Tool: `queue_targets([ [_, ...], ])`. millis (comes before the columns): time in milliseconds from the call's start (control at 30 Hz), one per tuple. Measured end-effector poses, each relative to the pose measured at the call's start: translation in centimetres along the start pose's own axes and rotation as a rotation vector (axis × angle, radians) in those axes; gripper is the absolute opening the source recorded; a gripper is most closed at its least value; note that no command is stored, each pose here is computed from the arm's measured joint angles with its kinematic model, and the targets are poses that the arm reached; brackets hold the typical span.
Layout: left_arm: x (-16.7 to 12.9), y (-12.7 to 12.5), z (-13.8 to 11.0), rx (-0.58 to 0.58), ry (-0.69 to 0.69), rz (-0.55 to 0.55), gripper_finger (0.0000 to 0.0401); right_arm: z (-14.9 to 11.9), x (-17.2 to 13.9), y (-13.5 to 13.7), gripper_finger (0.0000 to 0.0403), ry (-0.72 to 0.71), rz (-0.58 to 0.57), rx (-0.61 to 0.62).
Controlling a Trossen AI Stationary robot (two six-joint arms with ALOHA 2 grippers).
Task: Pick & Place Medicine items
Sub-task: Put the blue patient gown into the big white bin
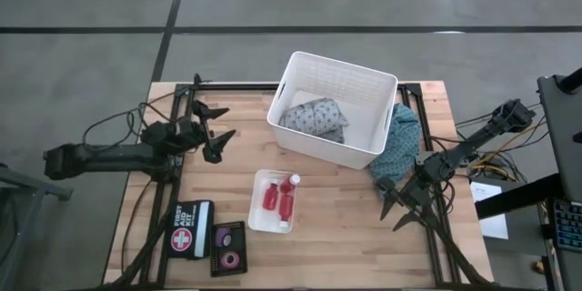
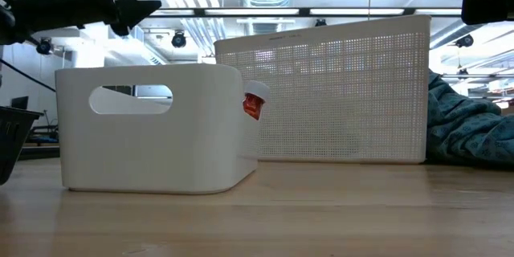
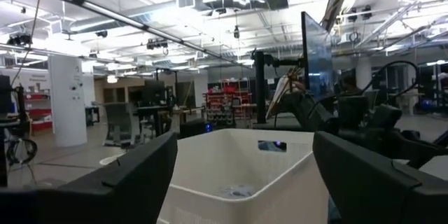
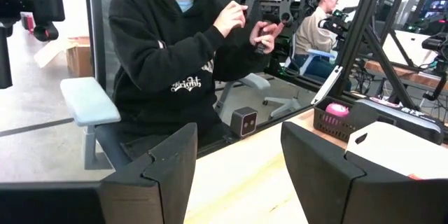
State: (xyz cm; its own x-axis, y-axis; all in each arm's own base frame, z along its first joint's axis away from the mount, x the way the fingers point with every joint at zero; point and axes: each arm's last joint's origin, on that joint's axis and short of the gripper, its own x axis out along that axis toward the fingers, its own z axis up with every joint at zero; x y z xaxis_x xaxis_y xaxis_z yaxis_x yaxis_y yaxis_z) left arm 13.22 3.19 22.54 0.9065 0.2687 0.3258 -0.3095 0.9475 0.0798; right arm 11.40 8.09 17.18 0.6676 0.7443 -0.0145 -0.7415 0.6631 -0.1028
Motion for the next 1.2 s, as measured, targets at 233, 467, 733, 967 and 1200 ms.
queue_targets([
  [233,-0.4,0.0,-1.1,0.005,0.055,0.003,0.0317,0.0,0.0,0.0,0.0206,0.0,0.0,0.002],
  [467,-1.6,-0.2,-3.6,-0.034,0.14,-0.004,0.03,0.0,0.0,0.0,0.0206,0.0,0.0,0.001],
  [733,-2.0,-0.3,-5.0,-0.068,0.266,-0.008,0.0292,0.0,0.0,0.0,0.0206,0.0,0.0,0.0],
  [967,-2.5,-0.4,-6.3,-0.092,0.412,-0.011,0.0292,0.0,0.0,0.0,0.0206,0.0,0.0,0.002],
  [1200,-2.7,-0.4,-6.6,-0.157,0.443,0.003,0.029,0.0,0.0,0.0,0.0206,0.0,0.0,0.001],
])
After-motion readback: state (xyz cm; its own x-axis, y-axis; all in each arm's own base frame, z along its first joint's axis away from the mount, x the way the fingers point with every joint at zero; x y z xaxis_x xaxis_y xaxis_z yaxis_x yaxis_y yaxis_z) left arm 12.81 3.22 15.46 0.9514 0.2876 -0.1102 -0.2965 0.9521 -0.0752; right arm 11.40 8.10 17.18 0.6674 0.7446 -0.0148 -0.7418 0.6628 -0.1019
